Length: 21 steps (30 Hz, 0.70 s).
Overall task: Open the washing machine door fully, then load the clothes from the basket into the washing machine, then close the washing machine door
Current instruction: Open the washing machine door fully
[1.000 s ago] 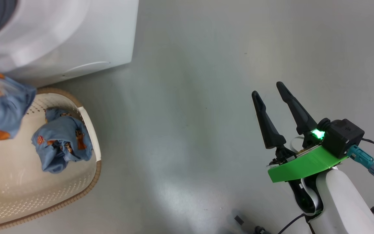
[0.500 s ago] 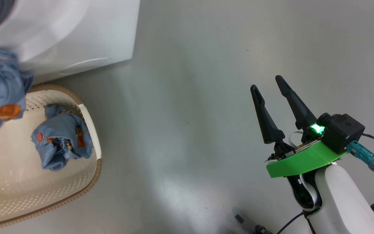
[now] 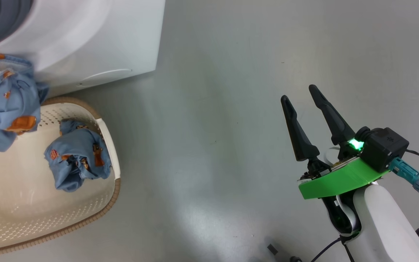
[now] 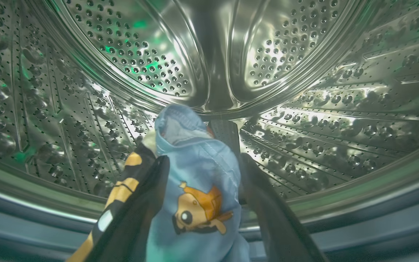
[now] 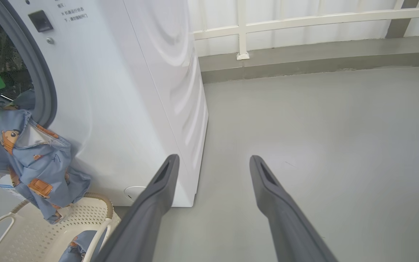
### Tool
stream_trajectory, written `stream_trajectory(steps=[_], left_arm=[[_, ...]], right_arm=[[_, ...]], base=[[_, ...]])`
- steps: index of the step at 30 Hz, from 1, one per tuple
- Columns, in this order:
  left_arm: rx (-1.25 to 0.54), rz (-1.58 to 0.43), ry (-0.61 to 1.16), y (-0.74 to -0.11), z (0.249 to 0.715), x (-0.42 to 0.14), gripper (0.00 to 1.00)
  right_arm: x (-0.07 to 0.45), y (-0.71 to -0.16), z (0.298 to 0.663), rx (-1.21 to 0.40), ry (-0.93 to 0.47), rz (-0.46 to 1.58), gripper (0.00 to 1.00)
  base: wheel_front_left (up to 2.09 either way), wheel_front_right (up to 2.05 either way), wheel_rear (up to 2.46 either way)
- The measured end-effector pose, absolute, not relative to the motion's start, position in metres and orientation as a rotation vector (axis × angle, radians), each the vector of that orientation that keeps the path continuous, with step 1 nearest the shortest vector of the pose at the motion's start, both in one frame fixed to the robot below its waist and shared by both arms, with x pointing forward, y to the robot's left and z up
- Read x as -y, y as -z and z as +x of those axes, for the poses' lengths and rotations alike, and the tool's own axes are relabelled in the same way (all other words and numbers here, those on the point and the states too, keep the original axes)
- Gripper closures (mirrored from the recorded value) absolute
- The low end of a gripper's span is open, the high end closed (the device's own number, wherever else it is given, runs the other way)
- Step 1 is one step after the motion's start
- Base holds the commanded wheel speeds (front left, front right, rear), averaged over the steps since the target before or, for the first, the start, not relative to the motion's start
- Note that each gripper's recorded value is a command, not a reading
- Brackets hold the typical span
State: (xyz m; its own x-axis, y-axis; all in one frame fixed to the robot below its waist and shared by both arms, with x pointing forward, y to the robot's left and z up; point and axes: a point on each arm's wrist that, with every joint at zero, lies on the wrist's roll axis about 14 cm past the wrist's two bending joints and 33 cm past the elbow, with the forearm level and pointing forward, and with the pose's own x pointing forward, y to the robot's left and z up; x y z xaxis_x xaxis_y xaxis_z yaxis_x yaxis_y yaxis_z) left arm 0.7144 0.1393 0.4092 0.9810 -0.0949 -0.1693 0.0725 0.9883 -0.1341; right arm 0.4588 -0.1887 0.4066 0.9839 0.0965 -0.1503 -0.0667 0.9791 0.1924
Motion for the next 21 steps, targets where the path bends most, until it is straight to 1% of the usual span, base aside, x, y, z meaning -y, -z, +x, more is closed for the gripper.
stream_trajectory(steps=[8, 21], left_arm=[[-0.142, -0.131, 0.089, -0.421, 0.714, -0.142, 0.0], [-0.089, -0.212, 0.081, -0.423, 0.689, -0.144, 0.0]], right_arm=[[0.187, -0.409, 0.46, -0.153, -0.09, 0.188, 0.0], [0.183, -0.416, 0.464, -0.132, -0.106, 0.19, 0.0]], base=[[0.0, 0.0, 0.0], [0.0, 0.0, 0.0]])
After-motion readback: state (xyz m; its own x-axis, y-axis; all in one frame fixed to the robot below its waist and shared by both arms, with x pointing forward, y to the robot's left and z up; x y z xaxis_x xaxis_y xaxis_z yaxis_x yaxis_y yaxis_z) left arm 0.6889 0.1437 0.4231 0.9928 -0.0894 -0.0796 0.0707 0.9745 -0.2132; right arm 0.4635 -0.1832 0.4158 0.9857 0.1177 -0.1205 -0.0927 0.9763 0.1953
